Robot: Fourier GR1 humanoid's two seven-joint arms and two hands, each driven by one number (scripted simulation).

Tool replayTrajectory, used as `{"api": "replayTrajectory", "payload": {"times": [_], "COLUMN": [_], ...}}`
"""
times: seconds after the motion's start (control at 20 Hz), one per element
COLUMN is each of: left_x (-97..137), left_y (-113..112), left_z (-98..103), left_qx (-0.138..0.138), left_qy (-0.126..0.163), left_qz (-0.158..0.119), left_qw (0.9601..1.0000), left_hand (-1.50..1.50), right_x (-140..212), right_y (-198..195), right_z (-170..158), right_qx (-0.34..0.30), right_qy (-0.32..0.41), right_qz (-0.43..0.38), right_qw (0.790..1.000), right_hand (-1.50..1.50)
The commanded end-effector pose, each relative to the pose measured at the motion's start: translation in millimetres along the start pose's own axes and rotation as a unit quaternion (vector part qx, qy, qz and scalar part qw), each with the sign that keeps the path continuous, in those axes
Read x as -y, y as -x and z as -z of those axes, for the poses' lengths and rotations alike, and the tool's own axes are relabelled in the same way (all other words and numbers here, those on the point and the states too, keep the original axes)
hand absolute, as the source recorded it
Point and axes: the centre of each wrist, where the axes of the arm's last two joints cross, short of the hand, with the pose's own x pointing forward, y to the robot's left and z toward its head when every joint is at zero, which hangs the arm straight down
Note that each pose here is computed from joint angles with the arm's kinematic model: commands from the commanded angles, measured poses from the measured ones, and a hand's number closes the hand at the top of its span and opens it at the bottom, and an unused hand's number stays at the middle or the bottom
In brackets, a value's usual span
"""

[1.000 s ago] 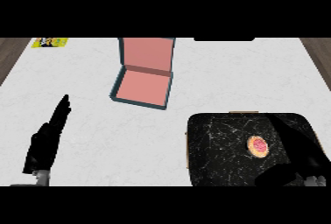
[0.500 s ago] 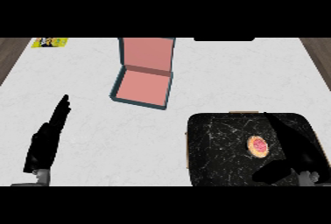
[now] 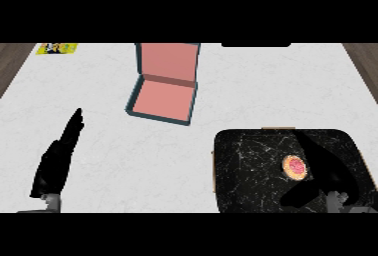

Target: Pick the cupcake from the tray and place it in the cardboard box

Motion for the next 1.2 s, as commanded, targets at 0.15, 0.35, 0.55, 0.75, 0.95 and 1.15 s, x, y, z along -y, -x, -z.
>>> {"api": "replayTrajectory", "payload": {"times": [0.15,0.35,0.55,0.75,0.95,1.15], "left_x": [2,-10,-11,0,-1,21], "left_y": [-13,11,-4,-1,-10,-24], "left_z": [14,12,12,-1,9,14], "left_qx": [0.003,-0.001,0.005,-0.005,0.023,0.047], "left_qy": [-0.002,-0.009,-0.005,-0.002,0.026,0.048], "left_qz": [0.001,0.001,-0.002,-0.005,0.001,-0.001], "left_qw": [1.0000,1.0000,1.0000,1.0000,0.9994,0.9977], "left_hand": [0.00,0.00,0.00,0.00,0.00,0.00], "right_x": [-12,-9,-14,-5,39,73], "right_y": [-14,15,4,2,-33,-53], "right_z": [13,14,0,12,38,44], "right_qx": [0.006,0.022,0.016,0.033,0.183,0.294], "right_qy": [-0.023,0.034,0.096,0.134,0.125,0.114], "right_qz": [0.016,-0.023,-0.056,-0.055,-0.147,-0.215], "right_qw": [1.000,0.999,0.994,0.989,0.964,0.924], "right_hand": [1.50,1.50,1.50,1.50,1.50,1.50]}}
